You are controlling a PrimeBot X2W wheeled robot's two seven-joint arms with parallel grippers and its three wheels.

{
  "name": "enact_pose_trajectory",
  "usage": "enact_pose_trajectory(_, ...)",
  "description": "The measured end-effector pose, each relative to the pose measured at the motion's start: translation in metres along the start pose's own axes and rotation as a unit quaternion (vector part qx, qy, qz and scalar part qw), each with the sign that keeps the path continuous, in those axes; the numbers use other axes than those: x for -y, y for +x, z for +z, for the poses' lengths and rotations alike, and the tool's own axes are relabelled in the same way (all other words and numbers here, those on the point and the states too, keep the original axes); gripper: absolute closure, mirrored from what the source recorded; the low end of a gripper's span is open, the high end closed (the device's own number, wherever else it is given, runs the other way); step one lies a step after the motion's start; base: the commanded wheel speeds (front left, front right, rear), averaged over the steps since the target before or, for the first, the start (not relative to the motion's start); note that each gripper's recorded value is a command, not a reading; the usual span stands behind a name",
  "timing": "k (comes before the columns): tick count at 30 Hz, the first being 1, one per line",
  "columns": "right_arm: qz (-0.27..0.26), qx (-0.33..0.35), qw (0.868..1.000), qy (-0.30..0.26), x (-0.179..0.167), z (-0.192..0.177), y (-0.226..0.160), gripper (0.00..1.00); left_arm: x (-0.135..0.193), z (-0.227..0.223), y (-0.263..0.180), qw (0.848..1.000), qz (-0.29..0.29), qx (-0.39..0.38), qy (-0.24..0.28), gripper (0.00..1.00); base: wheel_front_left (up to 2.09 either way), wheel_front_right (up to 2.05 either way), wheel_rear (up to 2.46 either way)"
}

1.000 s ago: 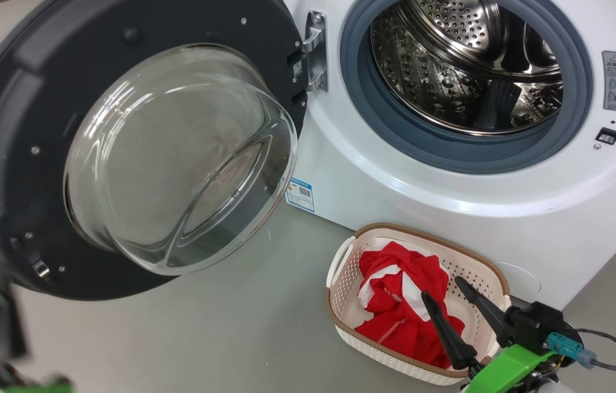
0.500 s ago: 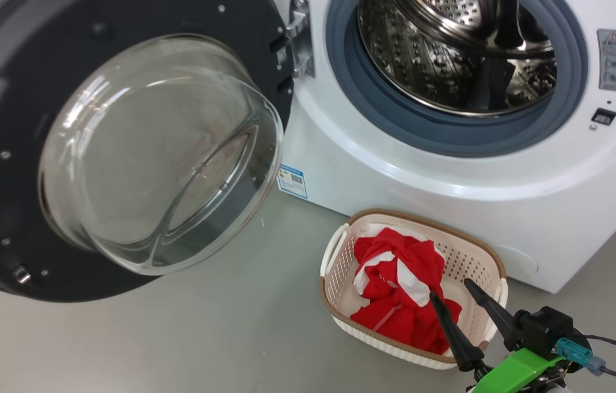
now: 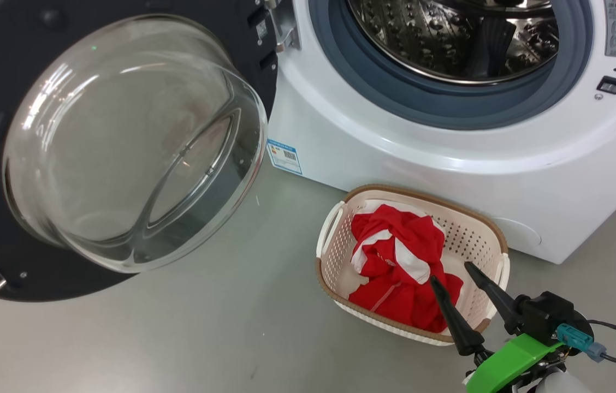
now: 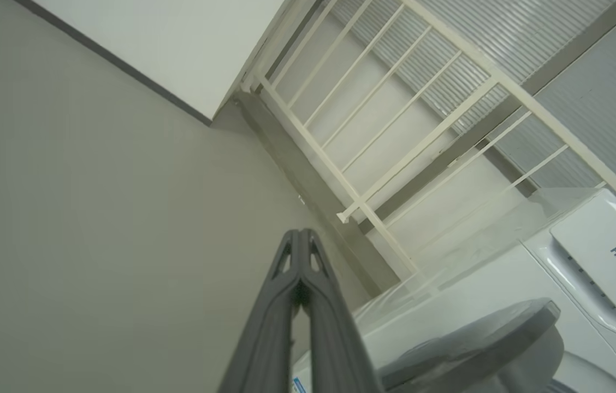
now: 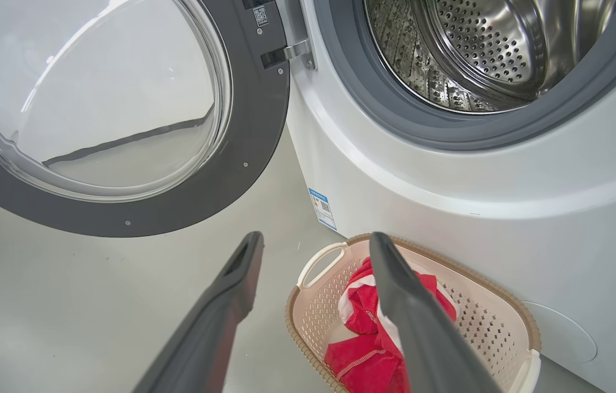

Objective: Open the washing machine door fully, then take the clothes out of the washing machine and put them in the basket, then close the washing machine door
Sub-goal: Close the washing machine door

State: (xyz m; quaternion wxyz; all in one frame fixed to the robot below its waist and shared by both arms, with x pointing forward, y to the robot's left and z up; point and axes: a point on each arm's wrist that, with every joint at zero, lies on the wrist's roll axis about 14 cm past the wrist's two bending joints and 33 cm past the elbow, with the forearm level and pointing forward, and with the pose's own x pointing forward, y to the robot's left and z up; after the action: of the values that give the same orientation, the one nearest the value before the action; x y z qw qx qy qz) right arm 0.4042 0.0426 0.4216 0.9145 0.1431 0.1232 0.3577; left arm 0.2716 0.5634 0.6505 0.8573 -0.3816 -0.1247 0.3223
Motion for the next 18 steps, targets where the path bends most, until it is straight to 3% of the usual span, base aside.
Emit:
enact_pose_trajectory(8,-0.002,-0.006,1.000,0.004,0.004,-0.006,0.001,0.00,0.000,-0.063,-0.001,0.982,0.008,-0.186,-0.019,1.00,0.00,0.00,0.00)
enact_pose_trajectory(18,-0.003,0.001,1.000,0.000,0.001,0.001,-0.001,0.00,0.018,-0.090,-0.024,0.956,-0.044,-0.288,-0.005,1.00,0.00,0.00,0.00)
